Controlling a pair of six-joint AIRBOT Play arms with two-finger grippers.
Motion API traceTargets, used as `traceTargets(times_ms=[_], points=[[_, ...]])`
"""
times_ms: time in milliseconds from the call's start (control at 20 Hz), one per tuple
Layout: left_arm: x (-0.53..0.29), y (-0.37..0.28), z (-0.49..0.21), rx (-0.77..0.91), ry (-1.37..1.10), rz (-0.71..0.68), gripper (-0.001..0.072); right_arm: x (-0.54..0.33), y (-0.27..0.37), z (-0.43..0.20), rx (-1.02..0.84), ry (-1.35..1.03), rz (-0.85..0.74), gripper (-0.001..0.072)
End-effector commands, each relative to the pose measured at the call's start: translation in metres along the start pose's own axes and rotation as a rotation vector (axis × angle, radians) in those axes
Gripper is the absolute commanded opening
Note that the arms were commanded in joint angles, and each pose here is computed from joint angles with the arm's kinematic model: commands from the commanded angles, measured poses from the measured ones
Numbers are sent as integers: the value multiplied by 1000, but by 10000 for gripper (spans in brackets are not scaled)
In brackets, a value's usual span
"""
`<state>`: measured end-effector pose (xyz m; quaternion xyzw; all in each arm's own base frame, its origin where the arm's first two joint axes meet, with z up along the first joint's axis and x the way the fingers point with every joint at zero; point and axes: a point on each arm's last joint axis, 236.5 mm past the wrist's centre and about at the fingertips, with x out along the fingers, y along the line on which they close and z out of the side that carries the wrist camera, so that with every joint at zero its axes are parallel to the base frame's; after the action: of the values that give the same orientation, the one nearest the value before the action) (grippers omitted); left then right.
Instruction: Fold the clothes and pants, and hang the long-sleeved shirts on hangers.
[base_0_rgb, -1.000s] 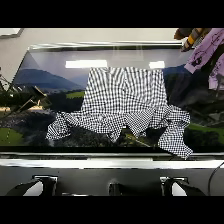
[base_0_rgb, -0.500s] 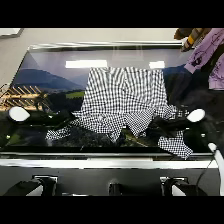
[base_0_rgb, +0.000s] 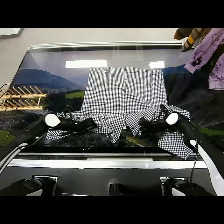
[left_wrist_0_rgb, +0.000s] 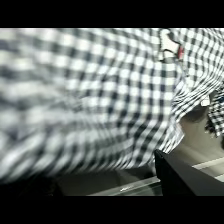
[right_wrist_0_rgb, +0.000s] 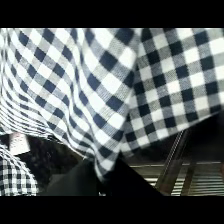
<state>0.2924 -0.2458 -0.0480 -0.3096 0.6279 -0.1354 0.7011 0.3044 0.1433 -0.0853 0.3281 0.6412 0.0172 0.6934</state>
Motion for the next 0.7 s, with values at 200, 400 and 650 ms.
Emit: traceTargets(times_ms=[200, 400, 650], points=[[49, -31, 1, -50, -15, -72, 716, -5, 3, -17, 22, 52, -2, 31], [51, -37, -1, -80, 22, -85, 29, -7, 6, -32, 51, 117, 10, 31], [-14, -39, -24, -13, 201, -129, 26, -52, 12, -86, -44, 299, -3, 31]])
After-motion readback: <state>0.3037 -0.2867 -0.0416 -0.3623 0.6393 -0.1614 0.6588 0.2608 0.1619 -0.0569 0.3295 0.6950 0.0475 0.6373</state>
